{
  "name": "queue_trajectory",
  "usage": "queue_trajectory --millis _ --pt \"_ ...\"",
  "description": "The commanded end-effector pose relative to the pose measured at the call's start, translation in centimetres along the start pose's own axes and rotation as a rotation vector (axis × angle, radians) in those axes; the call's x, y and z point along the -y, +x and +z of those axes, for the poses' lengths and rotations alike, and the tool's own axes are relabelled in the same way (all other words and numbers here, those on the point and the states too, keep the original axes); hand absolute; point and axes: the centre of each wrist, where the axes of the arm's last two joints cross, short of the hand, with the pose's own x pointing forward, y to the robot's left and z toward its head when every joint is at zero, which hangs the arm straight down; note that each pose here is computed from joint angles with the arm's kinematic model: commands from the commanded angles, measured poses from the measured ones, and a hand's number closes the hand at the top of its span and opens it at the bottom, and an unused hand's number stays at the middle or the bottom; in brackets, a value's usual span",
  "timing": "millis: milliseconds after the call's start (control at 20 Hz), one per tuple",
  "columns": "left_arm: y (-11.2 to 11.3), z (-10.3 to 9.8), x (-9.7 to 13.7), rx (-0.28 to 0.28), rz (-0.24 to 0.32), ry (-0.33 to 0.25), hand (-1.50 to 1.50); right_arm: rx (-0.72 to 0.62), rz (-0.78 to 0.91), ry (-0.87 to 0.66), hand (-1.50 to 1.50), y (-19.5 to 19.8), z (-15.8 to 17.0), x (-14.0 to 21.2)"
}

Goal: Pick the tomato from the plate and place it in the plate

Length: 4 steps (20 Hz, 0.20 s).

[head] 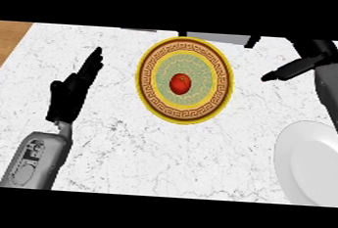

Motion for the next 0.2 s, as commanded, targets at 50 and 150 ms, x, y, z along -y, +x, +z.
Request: queue_trajectory --millis 50,150 --pt "0.9 -0.7 -0.2 0.023 -0.009 -0.001 0.0 -0.006 -0.021 -0.026 -1.5 -0.1 0.8 1.1" --pt "-0.4 0.3 0.6 -0.002 -0.005 -0.018 0.0 -0.016 0.003 -0.003 -1.5 -1.0 2.1 1.8"
